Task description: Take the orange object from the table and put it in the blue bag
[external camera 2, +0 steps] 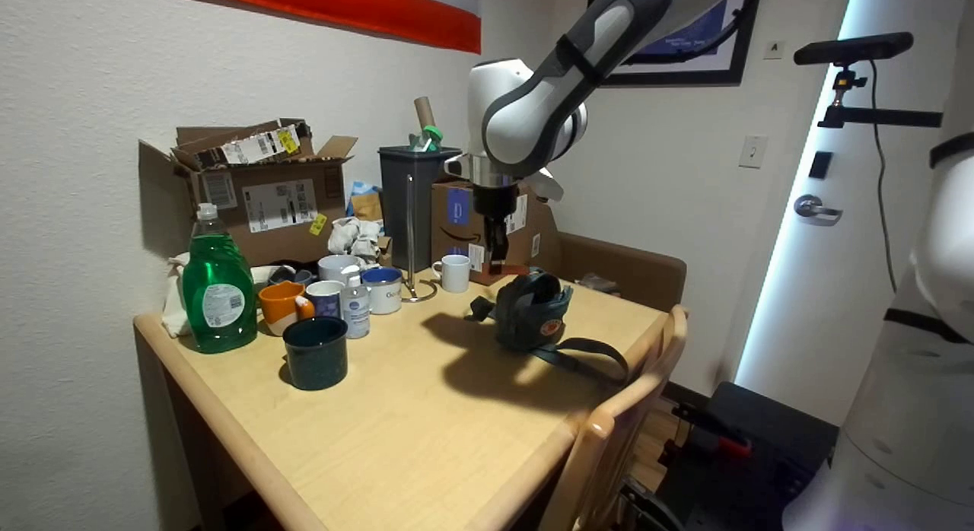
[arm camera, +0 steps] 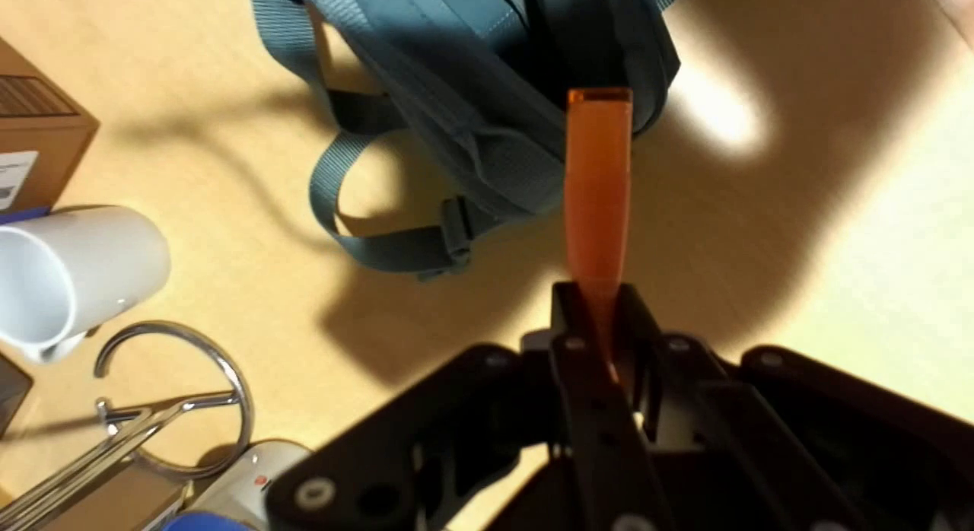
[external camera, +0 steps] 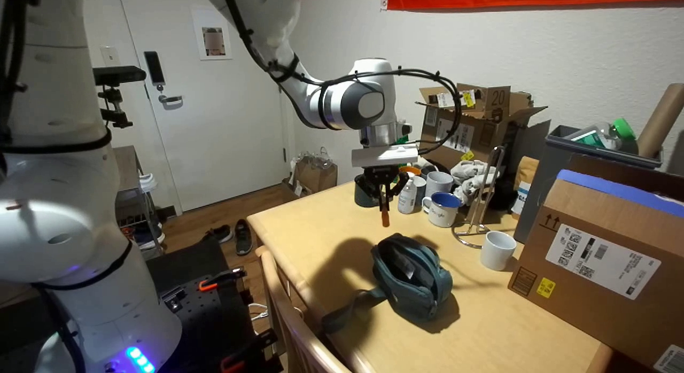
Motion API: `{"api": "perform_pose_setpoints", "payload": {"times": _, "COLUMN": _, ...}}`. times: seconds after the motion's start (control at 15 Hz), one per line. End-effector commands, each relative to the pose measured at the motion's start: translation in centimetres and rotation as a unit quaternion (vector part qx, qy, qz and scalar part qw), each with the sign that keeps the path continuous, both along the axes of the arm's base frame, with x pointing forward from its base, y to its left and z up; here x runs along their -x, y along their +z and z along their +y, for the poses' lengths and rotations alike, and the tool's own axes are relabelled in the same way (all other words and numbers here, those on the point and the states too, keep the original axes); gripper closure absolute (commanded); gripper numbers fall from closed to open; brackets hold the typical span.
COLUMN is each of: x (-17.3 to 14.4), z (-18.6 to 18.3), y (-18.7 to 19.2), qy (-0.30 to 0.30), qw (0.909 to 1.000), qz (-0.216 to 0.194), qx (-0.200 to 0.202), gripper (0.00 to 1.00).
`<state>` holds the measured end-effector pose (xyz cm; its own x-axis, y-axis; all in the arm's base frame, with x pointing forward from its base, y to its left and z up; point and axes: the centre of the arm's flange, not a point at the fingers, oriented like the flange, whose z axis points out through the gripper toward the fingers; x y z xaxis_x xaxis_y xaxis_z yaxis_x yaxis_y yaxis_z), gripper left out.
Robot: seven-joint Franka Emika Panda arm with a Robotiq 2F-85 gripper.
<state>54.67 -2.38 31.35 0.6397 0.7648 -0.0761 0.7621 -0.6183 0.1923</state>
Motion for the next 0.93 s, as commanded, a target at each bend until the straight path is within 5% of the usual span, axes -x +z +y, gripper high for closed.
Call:
{"api": "perform_pose_setpoints", "payload": {"times": 0.0, "x": 2.4, "z": 0.3, "y": 3.2, "qy": 0.006, "qw": 0.9996, "qz": -0.019, "qx": 0.02, "gripper": 0.93}}
{"api": "perform_pose_setpoints", "payload": {"times": 0.87, "x": 2.6, "z": -7.3, "y": 2.6, "qy": -0.055, "qw": 0.9984, "qz": -0.011, "qx": 0.012, "gripper": 0.93}}
